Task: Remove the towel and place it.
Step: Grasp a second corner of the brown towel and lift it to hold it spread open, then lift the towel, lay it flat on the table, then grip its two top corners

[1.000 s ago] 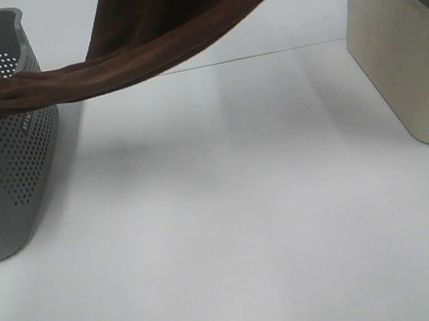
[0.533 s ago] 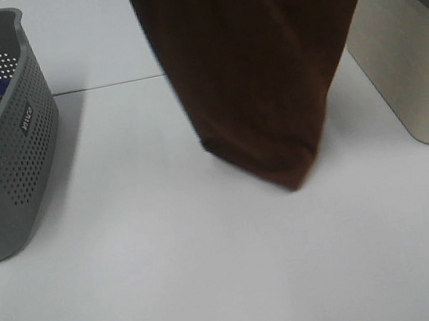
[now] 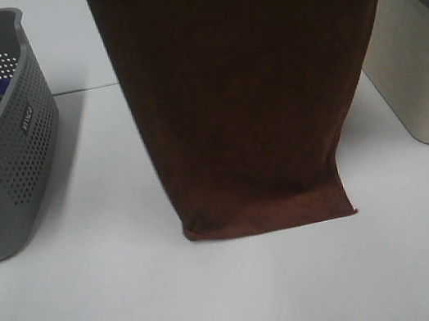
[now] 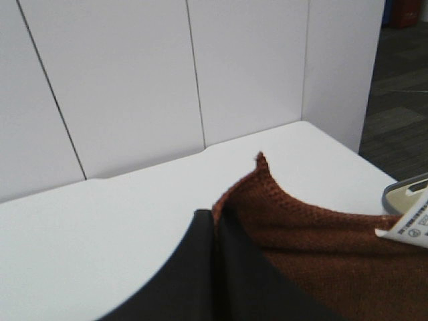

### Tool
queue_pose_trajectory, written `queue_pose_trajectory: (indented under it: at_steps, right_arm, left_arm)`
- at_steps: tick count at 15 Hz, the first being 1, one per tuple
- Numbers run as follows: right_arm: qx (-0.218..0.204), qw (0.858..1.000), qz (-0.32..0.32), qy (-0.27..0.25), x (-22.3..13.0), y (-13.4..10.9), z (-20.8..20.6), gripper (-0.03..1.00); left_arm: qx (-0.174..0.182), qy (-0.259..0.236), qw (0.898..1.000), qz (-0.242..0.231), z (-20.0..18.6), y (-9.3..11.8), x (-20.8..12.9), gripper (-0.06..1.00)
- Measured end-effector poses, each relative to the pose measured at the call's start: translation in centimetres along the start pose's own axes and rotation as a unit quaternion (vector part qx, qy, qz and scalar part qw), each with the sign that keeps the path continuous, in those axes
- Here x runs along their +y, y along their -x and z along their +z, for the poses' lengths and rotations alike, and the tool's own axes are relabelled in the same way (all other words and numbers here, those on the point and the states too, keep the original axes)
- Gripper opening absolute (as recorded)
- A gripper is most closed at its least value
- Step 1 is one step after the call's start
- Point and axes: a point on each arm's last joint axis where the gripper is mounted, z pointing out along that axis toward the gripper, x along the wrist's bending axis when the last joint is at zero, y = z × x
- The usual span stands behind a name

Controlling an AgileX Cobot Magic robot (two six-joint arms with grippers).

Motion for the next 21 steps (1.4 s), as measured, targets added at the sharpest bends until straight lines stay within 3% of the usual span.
queue_pose_trajectory:
  at_steps: [3,5,6,8,9,12,14,15,17,20,21]
  right_arm:
    - [-0.016,0.999,-0.036,0.035,1.0,-1.6,3.8,0.0]
    - [-0.039,0.993,-0.085,0.078,1.8,-3.1,7.2,0.0]
    - [-0.06,0.981,-0.141,0.12,2.3,-4.6,10.5,0.0]
    - [-0.077,0.968,-0.171,0.168,3.0,-5.4,11.8,0.0]
    - [-0.084,0.96,-0.179,0.199,3.4,-5.7,12.1,0.0]
    - [-0.112,0.929,-0.178,0.305,6.4,-4.7,9.5,0.0]
    - [-0.123,0.921,-0.164,0.332,7.4,-3.9,7.8,0.0]
    - [-0.128,0.922,-0.157,0.331,7.5,-3.6,7.4,0.0]
    - [-0.129,0.942,-0.118,0.286,6.7,-3.3,8.1,0.0]
    - [-0.119,0.976,-0.062,0.171,4.4,-4.1,11.3,0.0]
    - [-0.118,0.981,-0.053,0.145,3.9,-4.3,11.8,0.0]
  left_arm:
    - [0.029,-0.047,0.998,-0.009,4.6,-2.1,-3.4,0.0]
    - [0.043,-0.046,0.998,-0.011,8.2,-3.6,-5.7,0.0]
    - [0.05,-0.013,0.999,-0.012,11.5,-5.5,-7.9,0.0]
    - [0.049,0.035,0.998,-0.021,12.5,-6.6,-7.9,0.0]
    - [0.043,0.088,0.995,-0.022,12.5,-7.1,-7.1,0.0]
    - [0.011,0.251,0.968,0.001,10.6,-7.2,-3.4,0.0]
    - [0.002,0.314,0.949,0.033,9.3,-6.9,-1.8,0.0]
    - [0.003,0.321,0.946,0.043,9.1,-6.9,-1.6,0.0]
    - [0.012,0.287,0.957,0.046,9.9,-7.0,-2.5,0.0]
    - [0.041,0.124,0.991,0.029,12.3,-6.8,-6.3,0.0]
    - [0.045,0.096,0.994,0.023,12.6,-6.9,-6.9,0.0]
